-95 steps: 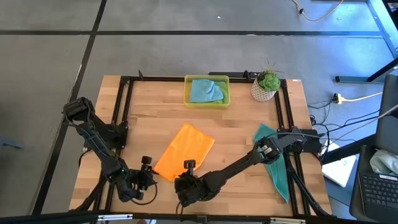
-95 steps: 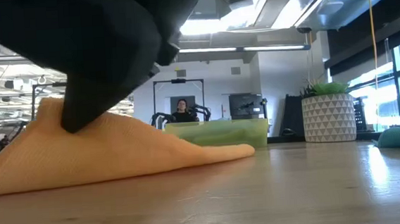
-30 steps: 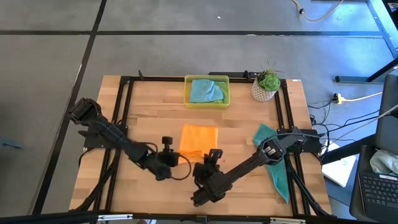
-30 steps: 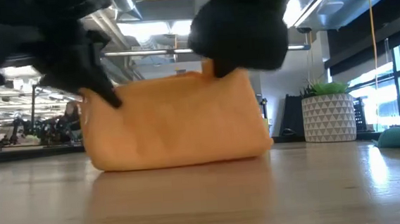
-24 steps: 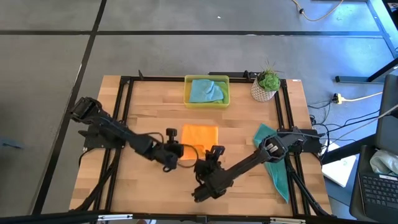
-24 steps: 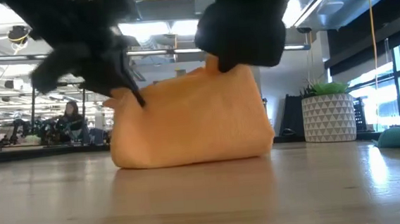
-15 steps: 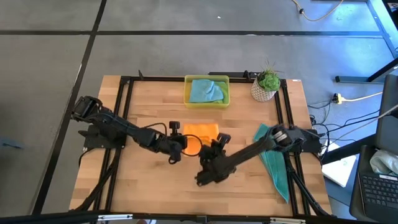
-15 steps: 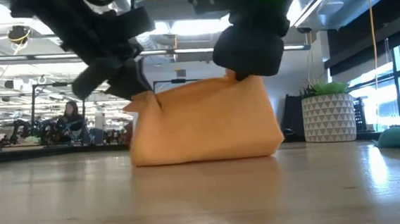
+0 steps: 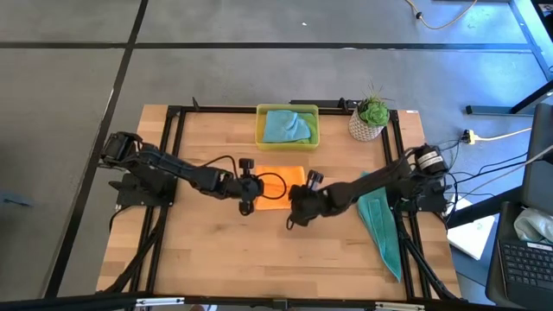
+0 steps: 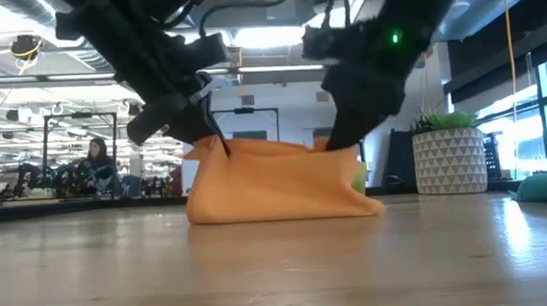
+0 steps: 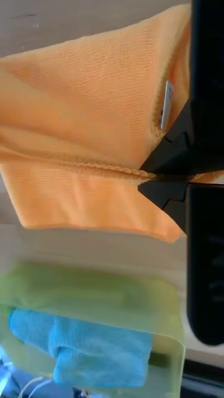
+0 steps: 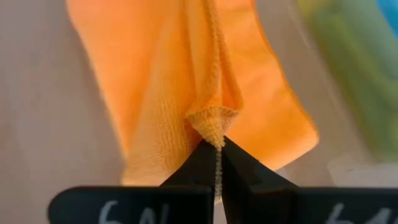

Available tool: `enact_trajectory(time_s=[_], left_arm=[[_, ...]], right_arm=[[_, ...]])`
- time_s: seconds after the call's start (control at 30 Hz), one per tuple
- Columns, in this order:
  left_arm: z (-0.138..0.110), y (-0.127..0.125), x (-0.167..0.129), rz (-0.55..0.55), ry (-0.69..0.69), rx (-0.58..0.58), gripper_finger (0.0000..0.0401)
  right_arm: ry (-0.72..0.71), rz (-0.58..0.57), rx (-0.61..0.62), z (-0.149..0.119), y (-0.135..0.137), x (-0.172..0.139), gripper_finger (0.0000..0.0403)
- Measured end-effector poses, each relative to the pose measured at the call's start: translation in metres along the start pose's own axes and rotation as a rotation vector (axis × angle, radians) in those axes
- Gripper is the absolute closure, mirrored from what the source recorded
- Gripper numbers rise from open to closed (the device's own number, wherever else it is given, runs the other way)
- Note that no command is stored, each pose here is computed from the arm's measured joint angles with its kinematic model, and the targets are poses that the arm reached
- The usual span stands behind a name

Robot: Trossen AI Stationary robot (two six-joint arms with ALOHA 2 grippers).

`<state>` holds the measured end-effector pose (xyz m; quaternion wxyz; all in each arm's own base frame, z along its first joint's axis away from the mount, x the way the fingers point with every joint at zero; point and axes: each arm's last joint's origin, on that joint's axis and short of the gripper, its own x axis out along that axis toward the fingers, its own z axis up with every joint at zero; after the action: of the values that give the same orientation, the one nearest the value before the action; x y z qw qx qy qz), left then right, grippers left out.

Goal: Fold microfiber towels
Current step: Fold the orange cloth

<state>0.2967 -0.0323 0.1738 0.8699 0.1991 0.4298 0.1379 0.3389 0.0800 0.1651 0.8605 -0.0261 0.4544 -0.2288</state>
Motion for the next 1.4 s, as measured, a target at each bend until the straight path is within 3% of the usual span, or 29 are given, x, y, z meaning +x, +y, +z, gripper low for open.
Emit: enact_trajectory(time_s=[0.2,0.37,0.5,0.6,0.87,1.03,1.4], left_arm=[[-0.003,0.013,0.008,-0.022,0.015,-0.014,0.0395],[-0.008,0.013,0.010,-0.062,0.035,-0.048,0.0396],[-0.007,0.002,0.005,-0.073,0.019,-0.022,0.0399],[-0.005,-0.001,0.002,-0.008,0.007,0.034,0.0399],[-0.007,0.019,0.012,0.075,0.035,0.031,0.0396],[-0.010,0.035,0.021,0.016,0.041,0.012,0.0395],[-0.017,0.063,0.033,-0.007,0.039,-0.030,0.0385]], right_arm=[[0.021,-0.013,-0.021,-0.009,-0.024,0.022,0.0391],[0.005,-0.051,-0.040,-0.004,-0.028,0.023,0.0391],[-0.051,-0.121,-0.149,0.002,-0.019,0.012,0.0391],[-0.091,-0.194,-0.208,0.006,-0.019,0.006,0.0391],[-0.034,-0.174,-0.101,0.003,-0.044,0.025,0.0391],[-0.060,-0.187,-0.085,-0.001,-0.057,0.038,0.0391],[-0.086,-0.141,-0.027,-0.023,-0.083,0.065,0.0391]])
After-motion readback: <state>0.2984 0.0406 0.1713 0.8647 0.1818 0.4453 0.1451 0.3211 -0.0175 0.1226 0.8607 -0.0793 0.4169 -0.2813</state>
